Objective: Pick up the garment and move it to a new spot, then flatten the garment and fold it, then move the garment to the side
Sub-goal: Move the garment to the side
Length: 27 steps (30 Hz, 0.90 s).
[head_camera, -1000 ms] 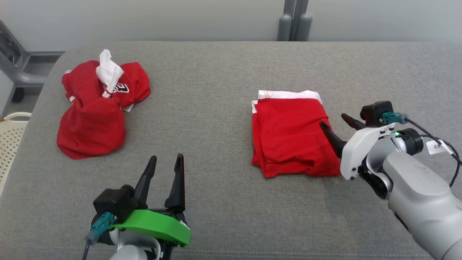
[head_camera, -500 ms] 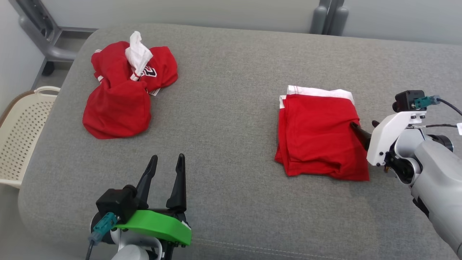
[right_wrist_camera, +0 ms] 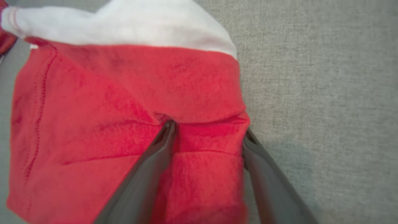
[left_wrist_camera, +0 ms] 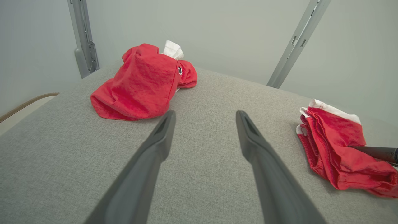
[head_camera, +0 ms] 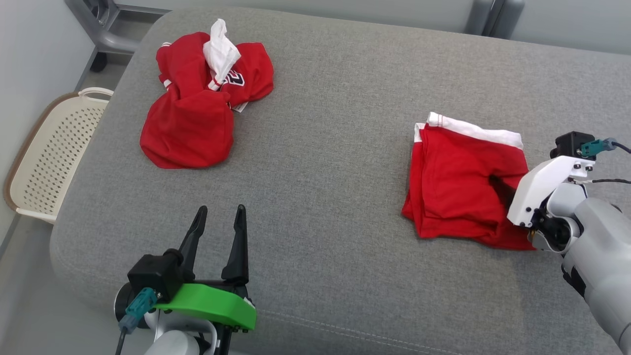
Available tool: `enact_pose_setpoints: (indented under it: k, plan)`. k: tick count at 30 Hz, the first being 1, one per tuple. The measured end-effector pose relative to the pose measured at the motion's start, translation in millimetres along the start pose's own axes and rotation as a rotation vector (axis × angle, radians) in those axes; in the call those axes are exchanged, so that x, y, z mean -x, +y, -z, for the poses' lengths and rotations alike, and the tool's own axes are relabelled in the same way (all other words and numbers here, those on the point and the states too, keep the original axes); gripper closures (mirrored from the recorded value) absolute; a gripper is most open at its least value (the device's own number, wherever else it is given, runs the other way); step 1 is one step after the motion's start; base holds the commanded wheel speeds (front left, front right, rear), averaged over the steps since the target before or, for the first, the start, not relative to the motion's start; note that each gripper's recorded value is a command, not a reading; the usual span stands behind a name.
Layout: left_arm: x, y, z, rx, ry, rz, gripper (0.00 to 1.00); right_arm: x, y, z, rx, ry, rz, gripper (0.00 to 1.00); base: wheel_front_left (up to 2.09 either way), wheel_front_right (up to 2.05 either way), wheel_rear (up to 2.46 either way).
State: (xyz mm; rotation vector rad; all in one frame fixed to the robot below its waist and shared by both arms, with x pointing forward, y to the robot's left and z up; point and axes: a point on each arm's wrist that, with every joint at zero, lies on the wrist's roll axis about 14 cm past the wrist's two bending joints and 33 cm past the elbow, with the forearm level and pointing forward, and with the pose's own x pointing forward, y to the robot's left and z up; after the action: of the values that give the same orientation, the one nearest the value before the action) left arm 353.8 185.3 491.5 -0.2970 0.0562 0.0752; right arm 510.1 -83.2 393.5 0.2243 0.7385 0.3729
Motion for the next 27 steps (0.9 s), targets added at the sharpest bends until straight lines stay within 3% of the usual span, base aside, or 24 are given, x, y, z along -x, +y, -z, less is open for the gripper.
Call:
enact_pose_setpoints:
  k: [1, 14, 27]
  plan:
    - [-0.5, 0.3, 0.0, -0.001, 0.0, -0.002, 0.0, -0.5, 0.9, -1.4, 0.003, -0.008, -0.001, 1.0, 0.0, 0.0, 0.0]
    - [-18.2, -23.1, 5.1, -0.019, 0.012, 0.085, 0.0, 19.5, -21.0, -40.7, 0.056, -0.146, 0.05, 1.0, 0.0, 0.0, 0.0]
    - [-57.3, -113.0, 22.1, -0.022, 0.05, 0.369, 0.0, 86.8, -100.9, -80.8, 0.055, -0.279, 0.234, 1.0, 0.0, 0.0, 0.0]
